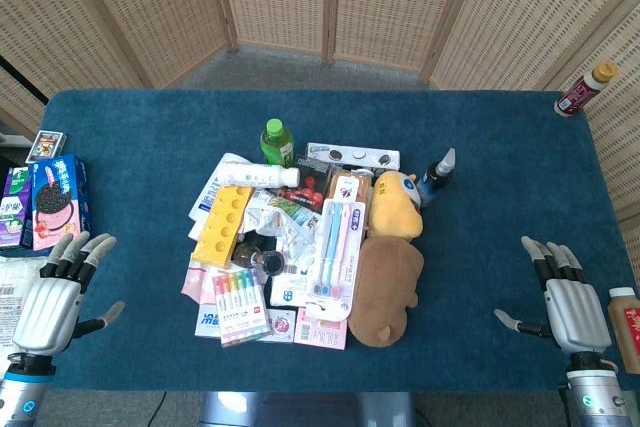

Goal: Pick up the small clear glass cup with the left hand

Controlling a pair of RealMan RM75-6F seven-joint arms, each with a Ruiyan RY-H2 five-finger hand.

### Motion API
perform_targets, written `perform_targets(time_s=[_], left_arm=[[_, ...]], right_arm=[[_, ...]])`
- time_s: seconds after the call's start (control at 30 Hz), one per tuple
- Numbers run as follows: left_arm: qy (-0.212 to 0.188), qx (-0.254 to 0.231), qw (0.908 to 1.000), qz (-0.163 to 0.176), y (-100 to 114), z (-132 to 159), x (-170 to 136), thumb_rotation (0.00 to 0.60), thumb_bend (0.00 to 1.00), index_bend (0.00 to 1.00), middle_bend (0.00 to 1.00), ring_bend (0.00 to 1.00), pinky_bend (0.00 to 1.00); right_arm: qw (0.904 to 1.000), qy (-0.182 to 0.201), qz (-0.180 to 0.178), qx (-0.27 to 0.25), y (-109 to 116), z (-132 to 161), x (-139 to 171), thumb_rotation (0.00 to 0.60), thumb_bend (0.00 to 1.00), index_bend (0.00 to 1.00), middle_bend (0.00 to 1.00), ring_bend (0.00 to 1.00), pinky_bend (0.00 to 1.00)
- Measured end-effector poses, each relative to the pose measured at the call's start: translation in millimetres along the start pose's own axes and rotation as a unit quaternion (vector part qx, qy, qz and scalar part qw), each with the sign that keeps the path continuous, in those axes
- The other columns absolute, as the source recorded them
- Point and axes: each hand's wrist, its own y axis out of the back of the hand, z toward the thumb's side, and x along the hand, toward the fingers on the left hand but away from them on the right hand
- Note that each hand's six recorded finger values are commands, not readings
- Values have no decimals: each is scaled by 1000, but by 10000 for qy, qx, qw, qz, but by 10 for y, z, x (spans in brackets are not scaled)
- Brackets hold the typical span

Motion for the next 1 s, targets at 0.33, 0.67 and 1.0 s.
perform_targets(time_s=[0.33,0.67,1.0], left_arm=[[-62,-138,9997,-176,-70,19,33,600,250,109,161,93,0],[-365,-310,9983,-338,-132,199,265,600,251,112,183,133,0],[-917,-876,9885,-820,-379,627,701,600,250,172,245,215,0]], right_arm=[[10000,2,6,-48,-10,2,73,466,0,0,134,0,0],[9999,-113,13,-66,-9,-54,157,467,0,0,134,0,0],[9997,-208,63,-83,-35,-95,192,467,0,0,134,0,0]])
